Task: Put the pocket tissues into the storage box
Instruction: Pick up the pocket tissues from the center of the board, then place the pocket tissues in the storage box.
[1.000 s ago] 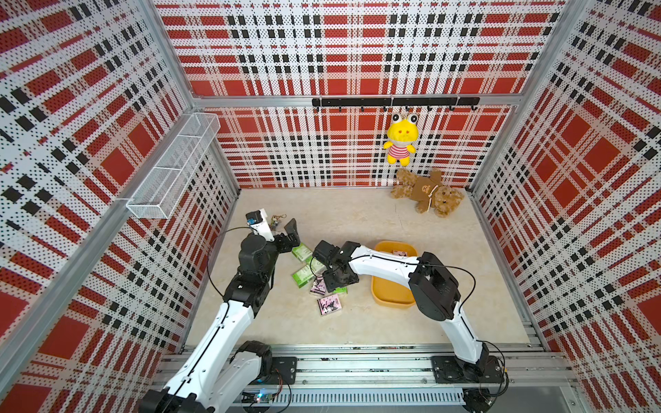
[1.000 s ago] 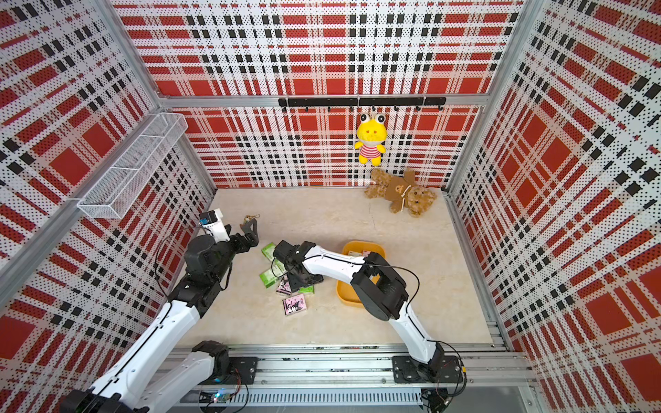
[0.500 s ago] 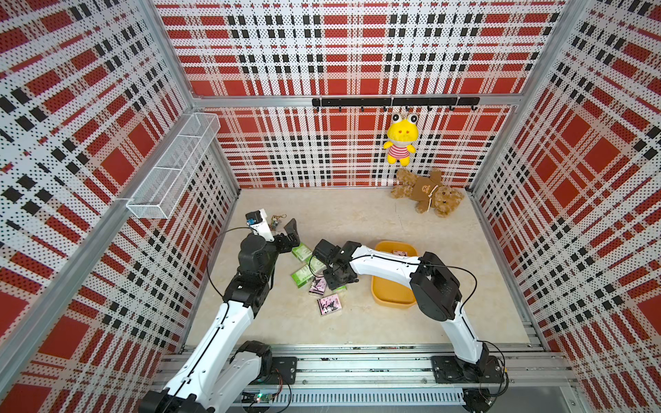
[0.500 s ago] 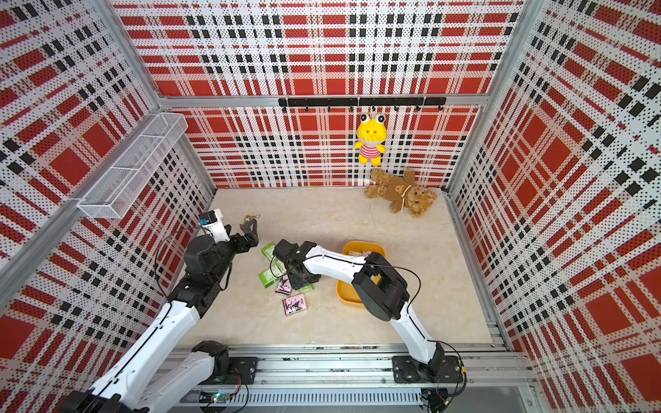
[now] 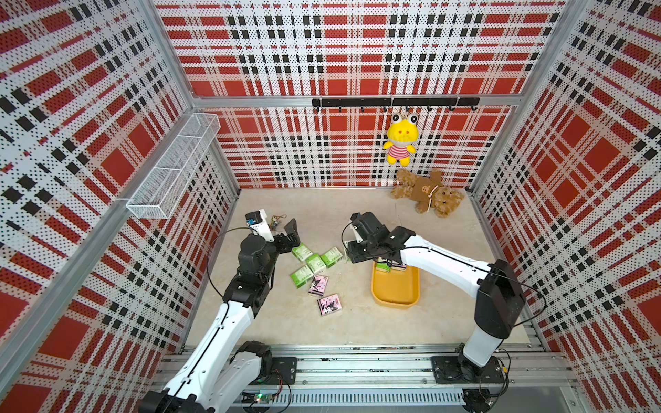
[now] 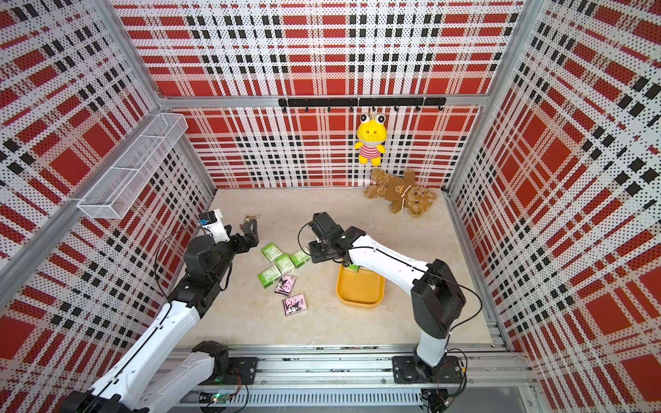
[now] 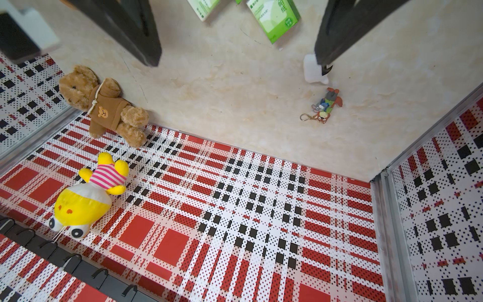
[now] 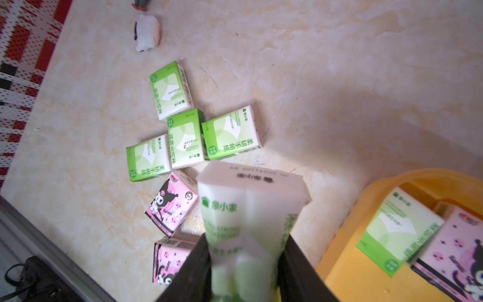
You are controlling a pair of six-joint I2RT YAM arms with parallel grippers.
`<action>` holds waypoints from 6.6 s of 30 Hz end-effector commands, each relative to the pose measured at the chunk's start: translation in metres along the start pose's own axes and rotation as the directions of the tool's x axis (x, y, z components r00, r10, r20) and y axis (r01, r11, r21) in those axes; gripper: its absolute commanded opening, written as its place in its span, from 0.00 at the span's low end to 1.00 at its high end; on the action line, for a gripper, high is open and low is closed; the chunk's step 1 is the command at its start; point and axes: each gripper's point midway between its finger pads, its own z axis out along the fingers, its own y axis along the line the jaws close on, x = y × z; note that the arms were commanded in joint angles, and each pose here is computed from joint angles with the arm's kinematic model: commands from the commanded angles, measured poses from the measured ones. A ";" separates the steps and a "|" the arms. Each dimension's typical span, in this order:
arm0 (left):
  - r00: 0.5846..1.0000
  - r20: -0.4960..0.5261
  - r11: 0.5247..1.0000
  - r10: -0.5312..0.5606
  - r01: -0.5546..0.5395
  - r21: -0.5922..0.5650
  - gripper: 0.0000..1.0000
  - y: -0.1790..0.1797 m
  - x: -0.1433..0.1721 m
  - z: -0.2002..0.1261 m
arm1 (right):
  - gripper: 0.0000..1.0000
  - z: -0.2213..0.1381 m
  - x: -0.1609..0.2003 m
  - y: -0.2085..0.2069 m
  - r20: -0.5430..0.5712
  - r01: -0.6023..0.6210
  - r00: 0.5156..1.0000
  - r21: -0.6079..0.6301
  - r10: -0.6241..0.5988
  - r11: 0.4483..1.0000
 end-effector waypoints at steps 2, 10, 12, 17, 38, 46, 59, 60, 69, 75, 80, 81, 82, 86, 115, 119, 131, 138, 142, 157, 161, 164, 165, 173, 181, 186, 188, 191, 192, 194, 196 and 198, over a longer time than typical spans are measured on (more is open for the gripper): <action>1.000 0.025 1.000 -0.011 0.011 0.024 0.99 -0.006 -0.012 0.000 | 0.43 -0.043 -0.013 -0.030 0.074 0.038 0.997 0.003 -0.038 0.999; 1.000 0.016 0.999 -0.026 0.025 0.041 0.99 -0.012 -0.008 0.006 | 0.44 -0.038 0.052 -0.096 -0.162 0.150 0.979 0.145 -0.126 0.978; 1.000 0.014 0.999 -0.025 0.025 0.043 0.99 -0.013 -0.007 0.006 | 0.44 -0.031 0.062 -0.101 -0.189 0.155 0.974 0.156 -0.125 0.976; 1.000 0.012 0.999 -0.019 0.018 0.039 0.99 -0.012 -0.006 0.007 | 0.44 -0.016 0.080 -0.113 -0.259 0.171 0.958 0.189 -0.119 0.967; 1.000 -0.002 0.999 -0.024 0.024 0.029 0.99 -0.009 0.002 0.007 | 0.45 0.013 0.130 -0.100 -0.309 -0.100 0.938 0.199 0.160 0.975; 1.000 0.000 1.000 -0.018 0.018 0.025 0.99 -0.007 0.003 0.005 | 0.45 0.020 0.132 -0.102 -0.294 -0.175 0.925 0.238 0.242 0.955; 1.000 -0.003 1.000 -0.016 0.016 0.019 0.99 -0.005 0.006 0.005 | 0.47 0.025 0.131 -0.103 -0.266 -0.273 0.898 0.290 0.351 0.917; 1.000 -0.002 1.000 -0.014 0.014 0.018 0.99 -0.005 0.005 0.004 | 0.47 0.026 0.129 -0.103 -0.266 -0.271 0.899 0.290 0.349 0.918; 1.000 -0.004 1.000 -0.009 0.009 0.012 0.99 -0.004 0.005 0.005 | 0.49 0.038 0.121 -0.103 -0.276 -0.243 0.904 0.299 0.328 0.923; 1.000 -0.001 1.000 0.000 0.000 0.007 0.99 -0.003 0.003 0.006 | 0.49 0.045 0.121 -0.103 -0.286 -0.237 0.901 0.303 0.325 0.923; 1.000 -0.011 1.000 0.004 -0.004 0.008 0.99 -0.004 0.005 0.008 | 0.51 0.051 0.118 -0.106 -0.282 -0.234 0.903 0.310 0.324 0.922; 1.000 -0.012 1.000 0.004 -0.004 0.007 0.99 -0.004 0.005 0.009 | 0.51 0.051 0.116 -0.106 -0.278 -0.236 0.904 0.309 0.325 0.921; 1.000 -0.011 1.000 0.004 -0.004 0.007 0.99 -0.004 0.005 0.009 | 0.52 0.052 0.115 -0.107 -0.276 -0.237 0.904 0.311 0.326 0.920; 1.000 -0.013 1.000 0.007 -0.007 0.006 0.99 -0.004 0.005 0.010 | 0.52 0.052 0.108 -0.110 -0.264 -0.240 0.908 0.312 0.326 0.919; 0.999 -0.037 1.000 -0.004 0.005 0.015 0.99 -0.006 0.013 0.013 | 0.77 -0.003 0.075 -0.100 -0.175 -0.265 0.934 0.247 0.312 0.932; 0.999 -0.038 1.000 -0.010 0.011 0.023 0.99 -0.009 0.014 0.013 | 0.80 -0.008 0.084 -0.085 -0.186 -0.340 0.913 0.145 0.363 0.929; 0.999 -0.032 0.999 -0.012 0.013 0.030 0.99 -0.011 0.014 0.010 | 1.00 0.000 0.081 -0.074 -0.155 -0.503 0.858 -0.059 0.490 0.862; 0.999 -0.037 1.000 -0.014 0.015 0.025 0.99 -0.009 0.018 0.009 | 1.00 -0.008 0.072 -0.094 -0.093 -0.543 0.839 -0.074 0.537 0.836; 0.999 -0.040 1.000 -0.015 0.016 0.026 0.99 -0.010 0.018 0.010 | 1.00 -0.004 0.077 -0.101 -0.103 -0.561 0.827 -0.097 0.552 0.822; 0.999 -0.035 1.000 -0.008 0.009 0.025 0.99 -0.011 0.015 0.011 | 1.00 0.022 0.086 -0.106 -0.147 -0.590 0.806 -0.119 0.574 0.798; 0.999 -0.036 1.000 -0.003 0.004 0.023 0.99 -0.011 0.015 0.011 | 1.00 0.024 0.094 -0.112 -0.153 -0.602 0.796 -0.096 0.586 0.793; 0.999 -0.037 1.000 -0.003 0.004 0.026 0.99 -0.012 0.014 0.012 | 1.00 0.025 0.099 -0.113 -0.163 -0.605 0.792 -0.090 0.588 0.791; 0.999 -0.038 1.000 -0.003 0.004 0.026 0.99 -0.012 0.014 0.013 | 1.00 0.026 0.101 -0.113 -0.166 -0.608 0.790 -0.093 0.590 0.788; 0.999 -0.036 1.000 -0.003 0.004 0.028 0.99 -0.013 0.013 0.012 | 1.00 0.035 0.100 -0.109 -0.182 -0.614 0.786 -0.123 0.591 0.780; 0.999 -0.041 1.000 -0.002 0.003 0.024 0.99 -0.012 0.016 0.012 | 1.00 0.037 0.090 -0.104 -0.178 -0.608 0.793 -0.162 0.583 0.777; 0.999 -0.042 1.000 -0.002 0.003 0.026 0.99 -0.012 0.016 0.012 | 1.00 0.037 0.084 -0.101 -0.172 -0.606 0.795 -0.183 0.582 0.774; 0.999 -0.042 1.000 -0.003 0.004 0.026 0.99 -0.012 0.016 0.012 | 1.00 0.038 0.083 -0.101 -0.172 -0.605 0.796 -0.185 0.580 0.775; 0.999 -0.043 1.000 -0.004 0.006 0.029 0.99 -0.013 0.017 0.011 | 1.00 0.039 0.082 -0.101 -0.172 -0.602 0.798 -0.186 0.578 0.776; 0.999 -0.042 1.000 -0.005 0.006 0.029 0.99 -0.013 0.016 0.011 | 1.00 0.039 0.082 -0.101 -0.171 -0.601 0.799 -0.188 0.577 0.777; 0.999 -0.041 1.000 -0.005 0.006 0.027 0.99 -0.012 0.017 0.011 | 1.00 0.038 0.080 -0.101 -0.167 -0.598 0.802 -0.190 0.574 0.779; 0.999 -0.042 1.000 -0.004 0.005 0.024 0.99 -0.012 0.018 0.010 | 1.00 0.037 0.078 -0.101 -0.163 -0.593 0.805 -0.190 0.571 0.782; 0.999 -0.043 1.000 -0.004 0.005 0.024 0.99 -0.012 0.018 0.010 | 1.00 0.034 0.077 -0.101 -0.158 -0.586 0.810 -0.186 0.565 0.789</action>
